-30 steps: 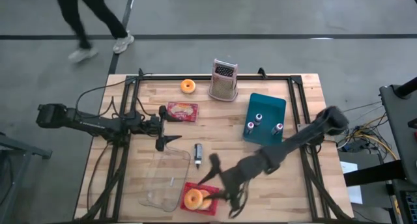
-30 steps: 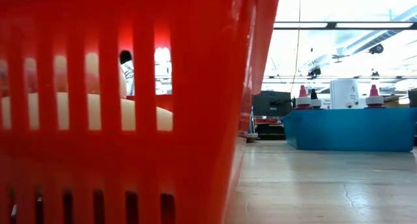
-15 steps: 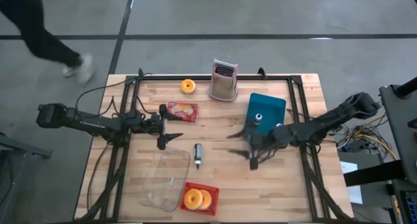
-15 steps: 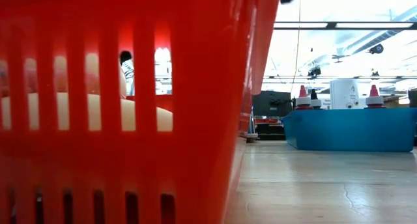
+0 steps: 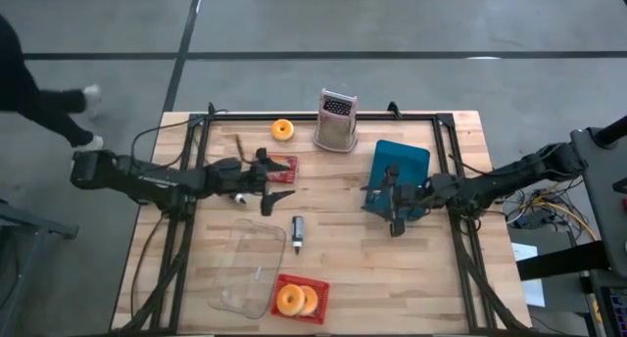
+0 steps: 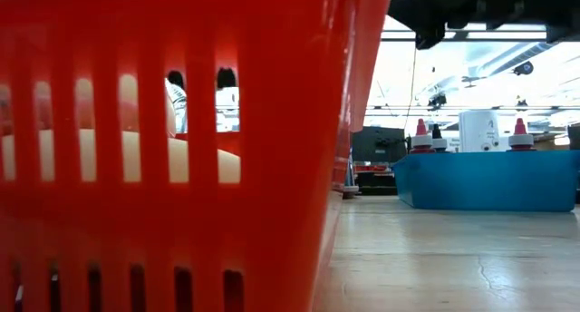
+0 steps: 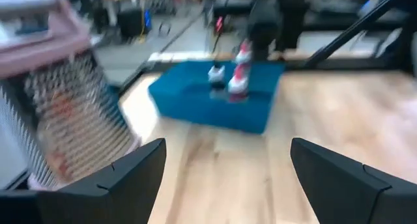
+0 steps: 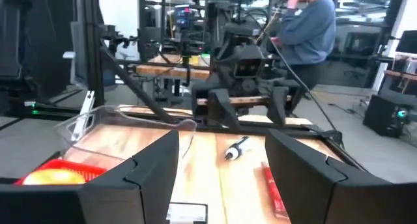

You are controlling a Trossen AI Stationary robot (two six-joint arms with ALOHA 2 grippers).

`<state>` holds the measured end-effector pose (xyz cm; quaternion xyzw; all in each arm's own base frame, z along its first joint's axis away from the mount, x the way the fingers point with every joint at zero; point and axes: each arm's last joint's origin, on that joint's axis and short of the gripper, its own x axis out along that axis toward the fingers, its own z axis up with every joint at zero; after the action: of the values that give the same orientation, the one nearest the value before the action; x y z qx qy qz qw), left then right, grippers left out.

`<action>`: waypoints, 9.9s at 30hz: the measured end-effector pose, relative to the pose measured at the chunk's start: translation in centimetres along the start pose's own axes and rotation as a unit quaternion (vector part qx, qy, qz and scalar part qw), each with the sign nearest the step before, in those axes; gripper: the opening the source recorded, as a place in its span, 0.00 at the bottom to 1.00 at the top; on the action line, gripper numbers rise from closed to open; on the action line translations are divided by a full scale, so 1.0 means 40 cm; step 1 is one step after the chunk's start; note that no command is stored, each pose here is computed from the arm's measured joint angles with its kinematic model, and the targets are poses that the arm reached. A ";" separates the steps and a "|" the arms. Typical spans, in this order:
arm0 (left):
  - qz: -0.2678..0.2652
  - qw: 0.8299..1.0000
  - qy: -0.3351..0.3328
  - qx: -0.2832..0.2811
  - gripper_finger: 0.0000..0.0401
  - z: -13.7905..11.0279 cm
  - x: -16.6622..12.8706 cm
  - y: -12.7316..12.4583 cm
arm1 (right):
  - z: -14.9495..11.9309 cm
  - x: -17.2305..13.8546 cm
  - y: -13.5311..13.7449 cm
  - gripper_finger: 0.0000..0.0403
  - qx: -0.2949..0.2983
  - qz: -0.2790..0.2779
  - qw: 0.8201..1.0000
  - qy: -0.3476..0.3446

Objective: Pick & Place Food Item
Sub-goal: Put the orange donut into the red bin

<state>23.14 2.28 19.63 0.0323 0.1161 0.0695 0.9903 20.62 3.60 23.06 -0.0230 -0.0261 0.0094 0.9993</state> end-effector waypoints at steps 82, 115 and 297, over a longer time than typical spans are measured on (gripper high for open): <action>0.018 0.975 0.223 -0.007 0.83 0.031 0.127 0.200 | -0.012 -0.037 -0.105 0.56 0.018 0.083 0.996 -0.006; 0.026 0.972 0.232 -0.005 0.83 0.026 0.124 0.207 | -0.014 -0.037 -0.105 0.56 0.009 0.083 0.996 -0.005; 0.135 0.765 0.547 -0.311 0.74 0.038 0.388 0.603 | -0.023 -0.041 -0.102 0.56 -0.010 0.091 0.996 0.016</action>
<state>35.29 28.28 19.55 -0.3057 0.6044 0.2411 0.6951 19.11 -0.57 22.26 -0.0359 -0.0076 0.0996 0.9944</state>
